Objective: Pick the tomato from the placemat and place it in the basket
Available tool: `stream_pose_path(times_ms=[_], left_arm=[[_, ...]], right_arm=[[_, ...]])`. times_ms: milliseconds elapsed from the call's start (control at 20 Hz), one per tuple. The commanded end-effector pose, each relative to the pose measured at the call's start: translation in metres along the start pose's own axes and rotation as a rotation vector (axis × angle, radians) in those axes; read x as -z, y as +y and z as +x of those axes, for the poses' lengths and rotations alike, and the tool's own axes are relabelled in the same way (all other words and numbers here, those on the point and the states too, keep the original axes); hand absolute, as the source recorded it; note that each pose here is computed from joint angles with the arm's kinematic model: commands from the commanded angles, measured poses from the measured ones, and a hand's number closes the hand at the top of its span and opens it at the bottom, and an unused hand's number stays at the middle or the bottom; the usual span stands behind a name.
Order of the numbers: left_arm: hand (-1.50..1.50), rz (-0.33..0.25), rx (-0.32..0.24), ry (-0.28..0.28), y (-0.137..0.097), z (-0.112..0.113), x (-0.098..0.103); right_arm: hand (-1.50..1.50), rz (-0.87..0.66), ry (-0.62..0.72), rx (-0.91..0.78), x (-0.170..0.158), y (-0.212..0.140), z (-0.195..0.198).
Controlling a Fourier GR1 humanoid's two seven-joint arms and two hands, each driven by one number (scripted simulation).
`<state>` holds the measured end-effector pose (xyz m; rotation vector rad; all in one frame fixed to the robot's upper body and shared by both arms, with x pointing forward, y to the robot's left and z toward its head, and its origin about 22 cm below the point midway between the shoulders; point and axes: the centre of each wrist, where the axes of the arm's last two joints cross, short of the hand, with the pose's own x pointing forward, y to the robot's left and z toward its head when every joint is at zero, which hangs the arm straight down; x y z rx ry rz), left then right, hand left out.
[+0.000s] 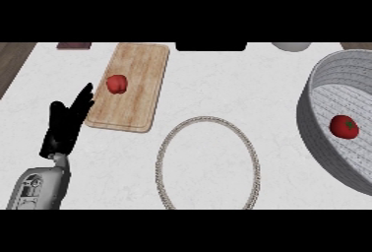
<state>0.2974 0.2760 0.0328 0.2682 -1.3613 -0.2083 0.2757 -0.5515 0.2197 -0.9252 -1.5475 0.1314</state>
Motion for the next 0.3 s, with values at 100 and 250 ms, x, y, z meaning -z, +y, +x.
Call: stream_pose_path(times_ms=[100,250], left_arm=[[0.0,-0.008,-0.001,-0.002,-0.001,-0.007,-0.004],[0.0,-0.001,-0.014,0.006,-0.012,-0.004,-0.004]], right_arm=[[-1.5,-0.084,0.098,0.081,-0.024,-0.076,-0.035],[-1.5,-0.06,0.09,0.087,-0.055,-0.108,-0.062]])
